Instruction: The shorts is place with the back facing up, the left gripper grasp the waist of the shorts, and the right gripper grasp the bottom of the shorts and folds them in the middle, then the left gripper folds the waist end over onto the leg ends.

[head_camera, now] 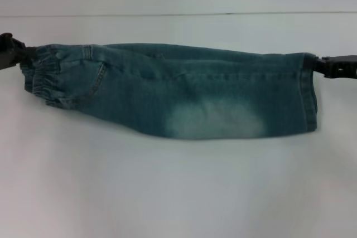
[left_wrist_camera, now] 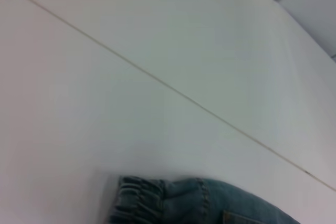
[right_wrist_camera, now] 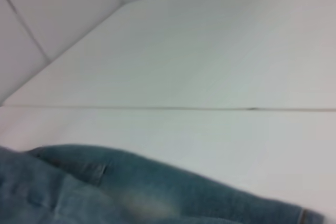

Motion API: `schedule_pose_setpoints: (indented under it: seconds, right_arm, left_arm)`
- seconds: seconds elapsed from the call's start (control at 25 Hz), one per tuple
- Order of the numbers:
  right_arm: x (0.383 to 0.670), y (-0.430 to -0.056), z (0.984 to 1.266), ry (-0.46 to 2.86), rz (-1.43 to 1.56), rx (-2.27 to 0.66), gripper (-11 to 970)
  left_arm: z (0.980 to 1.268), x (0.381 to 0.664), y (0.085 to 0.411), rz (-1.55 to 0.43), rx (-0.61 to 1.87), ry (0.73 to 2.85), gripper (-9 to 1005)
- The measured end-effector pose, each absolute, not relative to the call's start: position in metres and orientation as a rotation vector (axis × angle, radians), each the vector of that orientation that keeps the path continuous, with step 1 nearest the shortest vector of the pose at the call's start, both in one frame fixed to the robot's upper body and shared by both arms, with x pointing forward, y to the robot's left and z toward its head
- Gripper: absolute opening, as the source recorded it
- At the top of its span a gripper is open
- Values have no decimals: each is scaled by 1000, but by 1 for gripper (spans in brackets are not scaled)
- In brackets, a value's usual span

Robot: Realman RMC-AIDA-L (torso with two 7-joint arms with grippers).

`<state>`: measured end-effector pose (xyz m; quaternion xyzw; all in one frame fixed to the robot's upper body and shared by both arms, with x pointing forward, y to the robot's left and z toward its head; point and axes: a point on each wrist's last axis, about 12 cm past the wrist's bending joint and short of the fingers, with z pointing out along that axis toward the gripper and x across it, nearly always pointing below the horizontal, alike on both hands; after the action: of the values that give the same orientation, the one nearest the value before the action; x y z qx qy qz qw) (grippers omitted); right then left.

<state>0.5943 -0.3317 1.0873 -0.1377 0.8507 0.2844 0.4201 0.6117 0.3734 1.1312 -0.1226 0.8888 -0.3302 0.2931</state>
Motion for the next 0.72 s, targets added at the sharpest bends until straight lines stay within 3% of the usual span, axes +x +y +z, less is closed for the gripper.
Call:
schedule_pose_setpoints:
  seconds: [0.72]
  right_arm:
    - [626,-299,1081,2046,562,-235,24]
  left_arm:
    - [1111,611,368,-810,-349,2311,47]
